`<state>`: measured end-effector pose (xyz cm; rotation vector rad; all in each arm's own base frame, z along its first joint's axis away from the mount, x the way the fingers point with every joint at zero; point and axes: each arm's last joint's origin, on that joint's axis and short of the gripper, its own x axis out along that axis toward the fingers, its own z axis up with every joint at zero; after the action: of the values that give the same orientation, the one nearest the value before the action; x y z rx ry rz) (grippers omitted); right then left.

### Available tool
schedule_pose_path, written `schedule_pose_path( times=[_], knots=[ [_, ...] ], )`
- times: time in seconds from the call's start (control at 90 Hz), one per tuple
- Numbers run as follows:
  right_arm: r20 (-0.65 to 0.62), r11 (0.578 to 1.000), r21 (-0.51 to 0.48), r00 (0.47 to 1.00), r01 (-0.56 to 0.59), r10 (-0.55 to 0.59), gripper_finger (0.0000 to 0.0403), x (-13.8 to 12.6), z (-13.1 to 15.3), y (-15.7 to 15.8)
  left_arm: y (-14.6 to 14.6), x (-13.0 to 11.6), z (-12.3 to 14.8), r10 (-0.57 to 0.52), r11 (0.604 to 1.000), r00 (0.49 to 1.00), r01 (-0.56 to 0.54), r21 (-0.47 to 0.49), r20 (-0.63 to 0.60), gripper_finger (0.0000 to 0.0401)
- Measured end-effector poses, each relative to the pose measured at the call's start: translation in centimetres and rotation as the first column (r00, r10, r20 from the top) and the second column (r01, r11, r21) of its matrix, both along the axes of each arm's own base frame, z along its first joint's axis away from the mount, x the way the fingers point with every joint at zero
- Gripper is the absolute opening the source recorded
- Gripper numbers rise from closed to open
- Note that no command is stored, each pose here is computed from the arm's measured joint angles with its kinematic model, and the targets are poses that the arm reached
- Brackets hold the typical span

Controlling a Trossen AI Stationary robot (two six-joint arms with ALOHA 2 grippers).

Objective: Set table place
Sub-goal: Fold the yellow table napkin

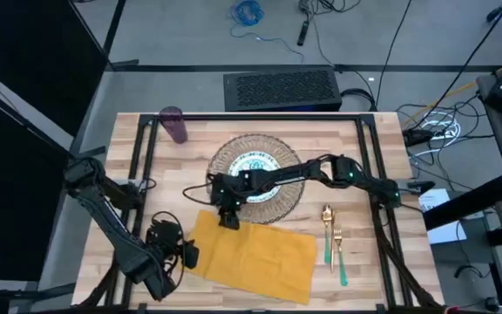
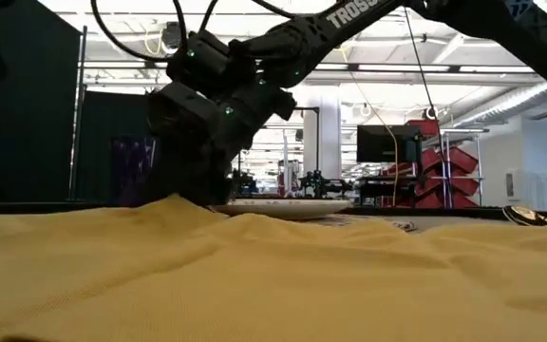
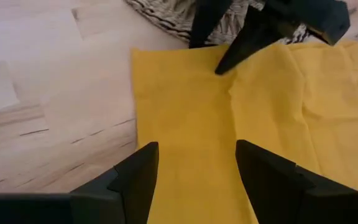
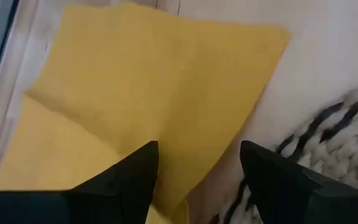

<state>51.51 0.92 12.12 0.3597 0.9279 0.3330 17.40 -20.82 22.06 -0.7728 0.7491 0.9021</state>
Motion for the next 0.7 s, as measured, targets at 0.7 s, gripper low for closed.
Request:
schedule_pose_path(
  times=[0.7],
  knots=[
    [-0.021, 0.992, 0.070, 0.994, -0.109, 0.111, 0.0138, -0.3, 0.6, 3.8, 0.0, -0.1, 0.0, -0.008, 1.000, 1.000, 0.008, 0.009, -0.008, 0.0201]
  ],
)
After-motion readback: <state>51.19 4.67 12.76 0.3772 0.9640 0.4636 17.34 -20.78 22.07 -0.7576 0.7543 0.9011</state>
